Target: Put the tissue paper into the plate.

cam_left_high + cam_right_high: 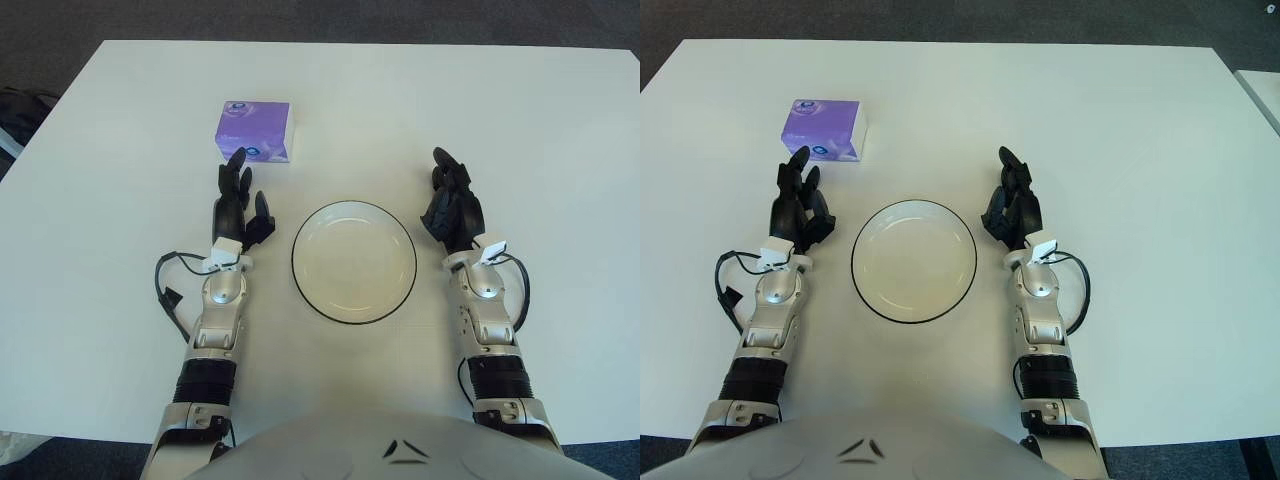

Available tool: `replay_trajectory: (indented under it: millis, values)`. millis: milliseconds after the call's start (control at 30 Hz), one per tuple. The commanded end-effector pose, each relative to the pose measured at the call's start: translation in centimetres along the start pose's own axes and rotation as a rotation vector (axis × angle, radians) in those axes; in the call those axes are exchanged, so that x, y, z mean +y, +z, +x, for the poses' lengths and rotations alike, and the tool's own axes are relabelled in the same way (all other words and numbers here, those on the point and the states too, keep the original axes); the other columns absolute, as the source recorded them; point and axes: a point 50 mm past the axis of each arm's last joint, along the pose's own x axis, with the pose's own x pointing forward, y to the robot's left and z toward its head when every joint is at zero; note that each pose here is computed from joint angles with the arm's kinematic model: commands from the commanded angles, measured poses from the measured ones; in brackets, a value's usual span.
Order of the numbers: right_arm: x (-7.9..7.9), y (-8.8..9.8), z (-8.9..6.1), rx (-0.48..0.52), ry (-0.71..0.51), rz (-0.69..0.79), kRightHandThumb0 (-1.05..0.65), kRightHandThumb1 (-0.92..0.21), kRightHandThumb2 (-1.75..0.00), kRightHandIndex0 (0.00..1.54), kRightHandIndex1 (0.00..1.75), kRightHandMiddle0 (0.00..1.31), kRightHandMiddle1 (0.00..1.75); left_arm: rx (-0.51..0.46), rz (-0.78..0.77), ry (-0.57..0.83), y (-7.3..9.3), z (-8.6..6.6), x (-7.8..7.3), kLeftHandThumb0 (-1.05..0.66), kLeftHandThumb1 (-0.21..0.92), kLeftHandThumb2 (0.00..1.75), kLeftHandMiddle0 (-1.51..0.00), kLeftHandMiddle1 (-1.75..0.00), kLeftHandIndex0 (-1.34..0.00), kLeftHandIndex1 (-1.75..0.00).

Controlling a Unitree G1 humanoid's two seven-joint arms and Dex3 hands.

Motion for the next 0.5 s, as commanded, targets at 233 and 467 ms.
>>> replay_trajectory:
  millis: [233, 467]
  values:
    - [-0.73, -3.15, -1.95, 0.179, -0.033, 0.011, -0.74, -0.92, -0.97, 0.23, 0.01, 0.0, 0.36, 0.11, 0.014, -0.008, -2.19, -1.16, 0.12, -0.7, 0.92, 0.92, -0.33, 0.0, 0.0, -0.58]
    - [-0.71, -3.2, -1.99, 0.183, -0.033, 0.011, -0.73, -0.92, -0.97, 0.23, 0.0, 0.0, 0.37, 0.107, 0.016, -0.004, -2.15, -1.22, 0.19, -0.7, 0.92, 0.91, -0.33, 0.0, 0.0, -0.59]
